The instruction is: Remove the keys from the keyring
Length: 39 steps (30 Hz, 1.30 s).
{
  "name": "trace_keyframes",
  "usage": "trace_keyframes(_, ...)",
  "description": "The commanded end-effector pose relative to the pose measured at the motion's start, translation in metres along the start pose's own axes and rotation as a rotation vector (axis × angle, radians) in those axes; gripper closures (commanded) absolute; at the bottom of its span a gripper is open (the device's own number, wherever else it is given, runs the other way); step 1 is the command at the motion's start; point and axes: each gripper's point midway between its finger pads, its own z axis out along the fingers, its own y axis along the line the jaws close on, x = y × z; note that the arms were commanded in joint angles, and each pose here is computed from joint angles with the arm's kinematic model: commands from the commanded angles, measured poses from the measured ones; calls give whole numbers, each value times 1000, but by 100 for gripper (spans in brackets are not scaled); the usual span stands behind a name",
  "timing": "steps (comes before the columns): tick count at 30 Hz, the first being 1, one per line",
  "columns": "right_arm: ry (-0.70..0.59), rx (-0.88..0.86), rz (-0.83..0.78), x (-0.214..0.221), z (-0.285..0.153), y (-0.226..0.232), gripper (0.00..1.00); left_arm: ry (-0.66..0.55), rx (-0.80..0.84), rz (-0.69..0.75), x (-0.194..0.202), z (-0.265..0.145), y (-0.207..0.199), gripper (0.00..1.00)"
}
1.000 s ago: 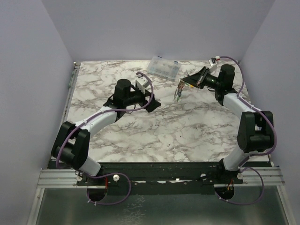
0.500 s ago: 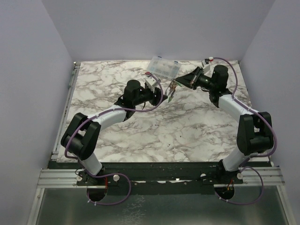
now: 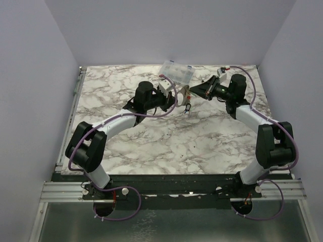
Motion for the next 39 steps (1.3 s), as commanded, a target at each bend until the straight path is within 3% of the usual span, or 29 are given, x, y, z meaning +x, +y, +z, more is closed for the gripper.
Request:
trace_keyframes(1,124,-81,-169,11,-10,21,46,129,-14,114,-10,-27,3,100)
trace_keyframes(4,135,-73,-211,-1,-22,15,28,228,19,185,-2,-44,-3,100)
trace_keyframes(8,168,-116,-407,-12,-45,19,19,314,48,286,2,-67,-7,100)
trace_keyframes(14,277,-104,-902,3,-65,22,20,459,173,478,14,-98,-20,100)
trace_keyframes(18,386,-120,-1066,26,-65,22,29,566,267,606,23,-107,-30,100)
trace_keyframes(21,474,-186,-1089,56,-57,27,31,596,328,626,26,-106,-38,100)
trace_keyframes(28,537,-288,-1117,110,-26,36,36,565,429,618,28,-96,-61,100)
trace_keyframes(39,616,-305,-1081,149,-3,25,43,551,466,581,30,-89,-71,100)
